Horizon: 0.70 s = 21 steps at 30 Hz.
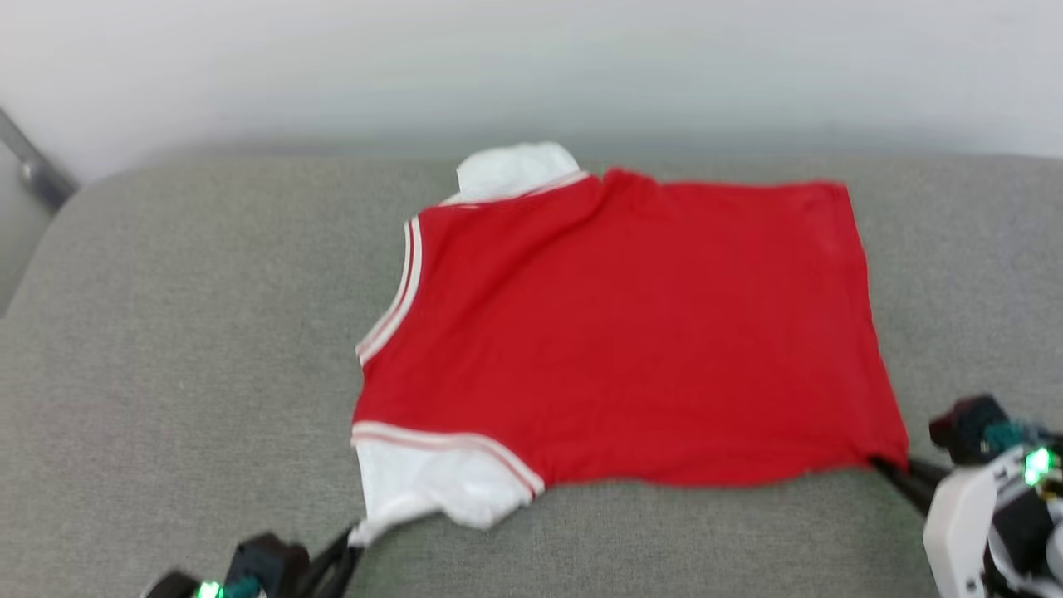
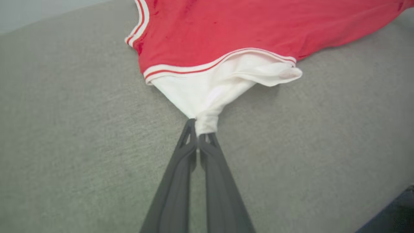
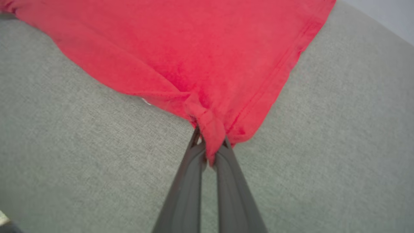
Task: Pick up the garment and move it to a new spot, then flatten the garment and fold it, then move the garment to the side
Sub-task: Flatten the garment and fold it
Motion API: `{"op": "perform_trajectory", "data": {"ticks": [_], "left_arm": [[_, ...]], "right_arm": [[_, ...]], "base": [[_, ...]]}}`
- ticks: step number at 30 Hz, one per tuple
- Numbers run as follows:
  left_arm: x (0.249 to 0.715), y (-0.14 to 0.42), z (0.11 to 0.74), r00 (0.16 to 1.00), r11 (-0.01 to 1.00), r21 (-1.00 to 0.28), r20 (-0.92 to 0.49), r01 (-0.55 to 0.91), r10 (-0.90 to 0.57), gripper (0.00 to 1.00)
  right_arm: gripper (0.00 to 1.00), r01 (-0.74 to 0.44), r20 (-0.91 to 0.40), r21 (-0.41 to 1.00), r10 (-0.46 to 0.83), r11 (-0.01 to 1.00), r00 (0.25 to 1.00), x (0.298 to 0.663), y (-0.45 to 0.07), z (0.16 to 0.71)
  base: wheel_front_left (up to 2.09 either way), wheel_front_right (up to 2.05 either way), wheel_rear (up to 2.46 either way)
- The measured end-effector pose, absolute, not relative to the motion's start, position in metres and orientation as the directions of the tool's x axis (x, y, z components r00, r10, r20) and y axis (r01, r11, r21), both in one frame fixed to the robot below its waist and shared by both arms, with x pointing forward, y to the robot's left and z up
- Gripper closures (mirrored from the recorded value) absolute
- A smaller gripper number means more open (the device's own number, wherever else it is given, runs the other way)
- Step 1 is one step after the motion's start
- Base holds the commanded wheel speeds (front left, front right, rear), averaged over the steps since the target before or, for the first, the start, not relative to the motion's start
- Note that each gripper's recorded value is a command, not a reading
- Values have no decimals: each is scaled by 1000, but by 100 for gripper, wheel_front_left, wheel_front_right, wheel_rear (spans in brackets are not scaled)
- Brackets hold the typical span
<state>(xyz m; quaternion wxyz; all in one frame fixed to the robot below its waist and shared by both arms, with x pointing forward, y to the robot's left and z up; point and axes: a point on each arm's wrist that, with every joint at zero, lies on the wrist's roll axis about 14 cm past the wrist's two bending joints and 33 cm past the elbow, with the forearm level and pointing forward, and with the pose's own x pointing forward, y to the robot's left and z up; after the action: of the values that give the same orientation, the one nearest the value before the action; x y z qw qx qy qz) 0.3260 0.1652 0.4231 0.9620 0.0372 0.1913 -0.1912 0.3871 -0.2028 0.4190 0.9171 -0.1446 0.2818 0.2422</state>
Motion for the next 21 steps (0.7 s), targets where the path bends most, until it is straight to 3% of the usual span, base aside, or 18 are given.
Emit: {"op": "perform_trajectory", "data": {"ticks": [13, 21], "left_arm": [[234, 160, 404, 762, 930, -131, -540, 344, -358, 100], [215, 155, 392, 712, 921, -157, -592, 357, -378, 100]], "right_arm": [[100, -483, -700, -54, 312, 874, 643, 300, -227, 401], [100, -447, -723, -39, 284, 893, 630, 281, -232, 401]], "base": [[0, 0, 0], [0, 0, 0]]}}
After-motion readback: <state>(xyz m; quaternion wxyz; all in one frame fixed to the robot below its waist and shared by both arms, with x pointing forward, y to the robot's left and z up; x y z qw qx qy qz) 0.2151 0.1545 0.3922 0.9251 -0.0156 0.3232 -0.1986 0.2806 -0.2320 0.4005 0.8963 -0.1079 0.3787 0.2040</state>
